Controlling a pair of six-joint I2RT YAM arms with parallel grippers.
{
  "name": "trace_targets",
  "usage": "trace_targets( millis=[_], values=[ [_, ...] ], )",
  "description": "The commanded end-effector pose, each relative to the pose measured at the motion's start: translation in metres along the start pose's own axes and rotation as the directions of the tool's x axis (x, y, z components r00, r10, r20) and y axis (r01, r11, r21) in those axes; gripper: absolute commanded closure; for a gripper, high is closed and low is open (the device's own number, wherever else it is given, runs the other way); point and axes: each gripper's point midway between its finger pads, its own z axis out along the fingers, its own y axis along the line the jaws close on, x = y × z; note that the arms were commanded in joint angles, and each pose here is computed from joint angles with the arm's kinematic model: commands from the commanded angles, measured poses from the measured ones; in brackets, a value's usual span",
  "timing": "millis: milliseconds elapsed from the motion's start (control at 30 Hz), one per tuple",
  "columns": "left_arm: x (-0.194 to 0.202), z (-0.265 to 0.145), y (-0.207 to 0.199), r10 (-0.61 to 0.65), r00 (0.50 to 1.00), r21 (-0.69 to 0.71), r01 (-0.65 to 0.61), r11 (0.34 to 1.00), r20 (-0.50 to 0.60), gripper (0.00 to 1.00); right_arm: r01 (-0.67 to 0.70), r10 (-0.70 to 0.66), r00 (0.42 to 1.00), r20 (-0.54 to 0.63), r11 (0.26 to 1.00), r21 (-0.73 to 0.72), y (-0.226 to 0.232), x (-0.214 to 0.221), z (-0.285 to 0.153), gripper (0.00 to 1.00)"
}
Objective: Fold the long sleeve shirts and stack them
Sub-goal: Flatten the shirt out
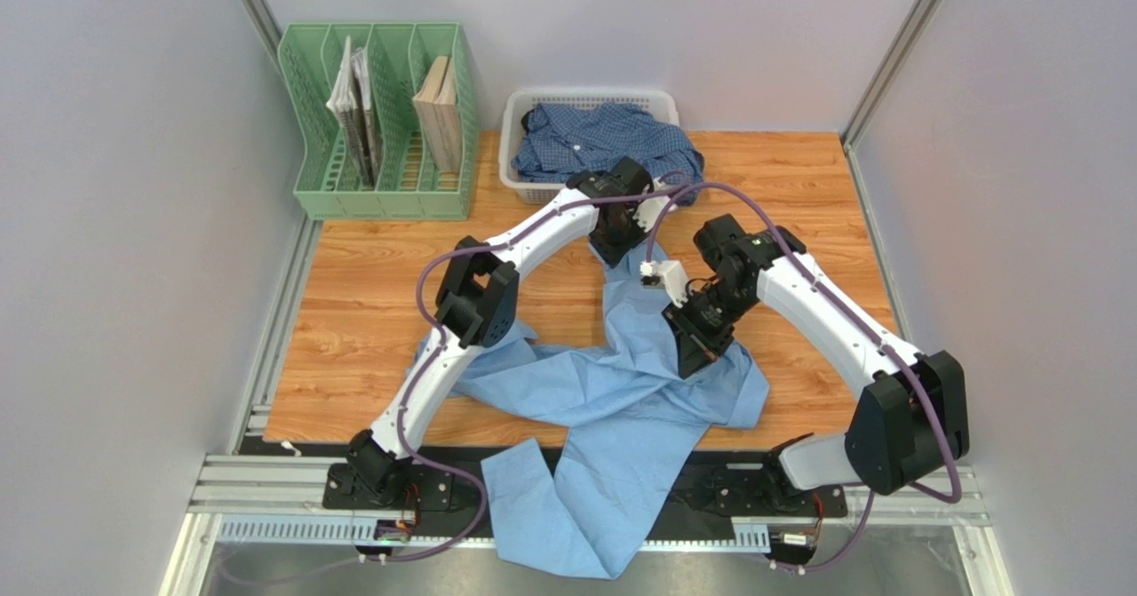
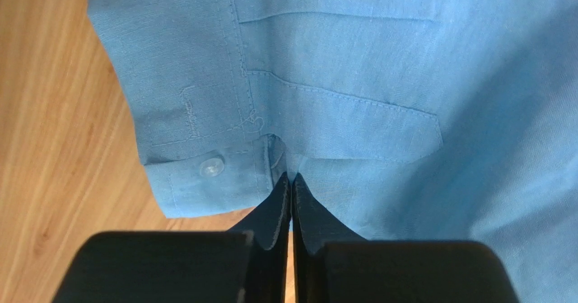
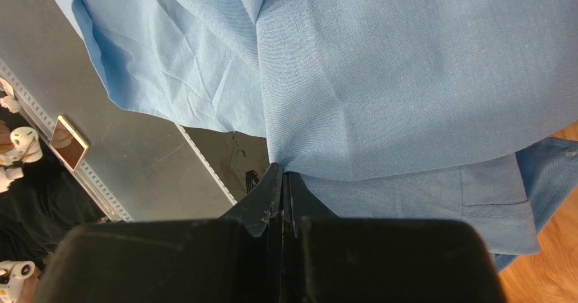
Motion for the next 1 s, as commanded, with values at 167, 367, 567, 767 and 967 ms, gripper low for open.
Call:
trace_targets(
  millis=[167,367,567,767,967],
  values=[
    [-0.024,-0.102,0.023,-0.051,0.987,0.025,0.048,0.999,0.15,1.0,0.028,-0.032,0.996,0.086,0.998,0.056,-0.002,-0.014,-0.015,1.0],
    [-0.052,-0.256,0.044,-0.095,0.874,0.121,0.042,0.992,0.476,1.0,-0.068,0.049,0.985,0.166,0.992,0.107,-0.043,-0.048,-0.016,1.0],
    [-0.014,-0.363,-0.078,0.08,0.76,0.283,-0.335,0.899,0.645,1.0,-0.234,0.175,0.916,0.361,0.964,0.127,-0.108,-0.13,-0.06,1.0],
    [0.092,-0.336,-0.197,0.432,0.751,0.337,-0.627,0.703,0.499,1.0,-0.311,0.227,0.828,0.512,0.947,0.083,-0.133,-0.159,-0.108,1.0],
    [0.131,-0.323,-0.114,0.333,0.857,0.201,-0.433,0.878,0.394,0.33,-0.281,0.172,0.784,0.596,0.955,0.095,-0.121,-0.151,-0.144,1.0]
  ],
)
